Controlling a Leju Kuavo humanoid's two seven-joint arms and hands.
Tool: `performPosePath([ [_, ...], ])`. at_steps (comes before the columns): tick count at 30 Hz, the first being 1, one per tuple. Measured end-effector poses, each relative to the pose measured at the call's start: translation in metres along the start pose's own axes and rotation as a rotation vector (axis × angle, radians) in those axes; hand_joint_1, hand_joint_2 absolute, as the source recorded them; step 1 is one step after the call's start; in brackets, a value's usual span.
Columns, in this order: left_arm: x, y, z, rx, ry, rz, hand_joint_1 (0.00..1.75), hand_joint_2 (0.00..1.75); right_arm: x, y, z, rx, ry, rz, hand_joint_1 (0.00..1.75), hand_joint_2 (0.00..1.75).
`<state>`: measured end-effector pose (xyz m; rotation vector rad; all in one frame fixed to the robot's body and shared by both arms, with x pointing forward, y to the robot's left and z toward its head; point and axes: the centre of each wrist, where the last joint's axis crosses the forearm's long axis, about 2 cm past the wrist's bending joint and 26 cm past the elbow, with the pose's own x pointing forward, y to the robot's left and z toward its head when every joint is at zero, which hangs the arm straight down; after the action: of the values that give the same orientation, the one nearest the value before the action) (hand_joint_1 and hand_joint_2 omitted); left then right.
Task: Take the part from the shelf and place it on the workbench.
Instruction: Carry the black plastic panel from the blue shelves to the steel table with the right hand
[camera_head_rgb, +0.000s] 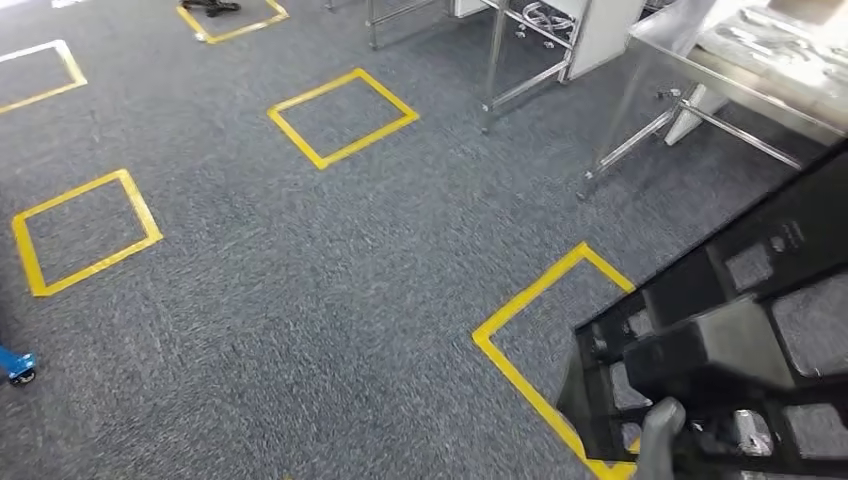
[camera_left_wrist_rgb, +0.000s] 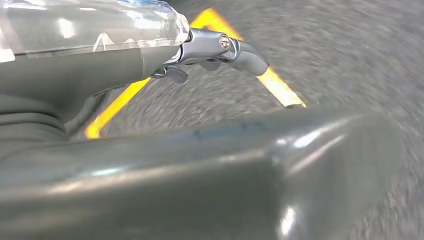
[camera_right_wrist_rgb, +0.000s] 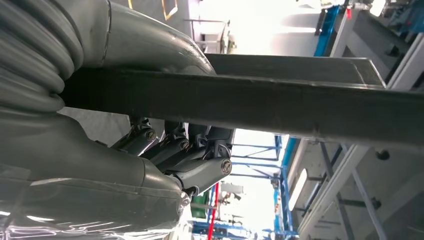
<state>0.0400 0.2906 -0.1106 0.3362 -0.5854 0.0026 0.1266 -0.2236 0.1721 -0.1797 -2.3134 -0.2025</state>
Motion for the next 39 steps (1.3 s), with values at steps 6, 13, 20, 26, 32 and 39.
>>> performPosePath([
  [6,-0.005,0.001,0.002,-0.027,-0.02,-0.061,0.0,0.0,-0.006,0.004,0.005,0.055,0.015,-0.001,1.75,1.75],
  [13,-0.005,0.024,-0.007,-0.043,-0.041,0.097,0.0,0.0,-0.012,0.007,0.008,0.1,0.02,-0.024,1.75,1.75],
  [20,0.016,0.077,-0.029,0.076,-0.379,0.526,0.0,0.0,-0.023,0.018,0.008,0.198,0.025,-0.085,1.75,1.75],
  [26,0.094,0.062,-0.037,0.005,-0.722,0.436,0.0,0.0,-0.027,0.029,0.008,0.255,0.019,-0.103,1.75,1.75],
  [32,0.138,0.035,-0.026,-0.129,-0.902,0.307,0.0,0.0,-0.031,0.034,0.008,0.282,0.025,-0.122,1.75,1.75],
  [39,0.158,0.03,-0.019,-0.168,-0.999,0.237,0.0,0.0,-0.037,0.038,0.013,0.322,0.051,-0.146,1.75,1.75],
])
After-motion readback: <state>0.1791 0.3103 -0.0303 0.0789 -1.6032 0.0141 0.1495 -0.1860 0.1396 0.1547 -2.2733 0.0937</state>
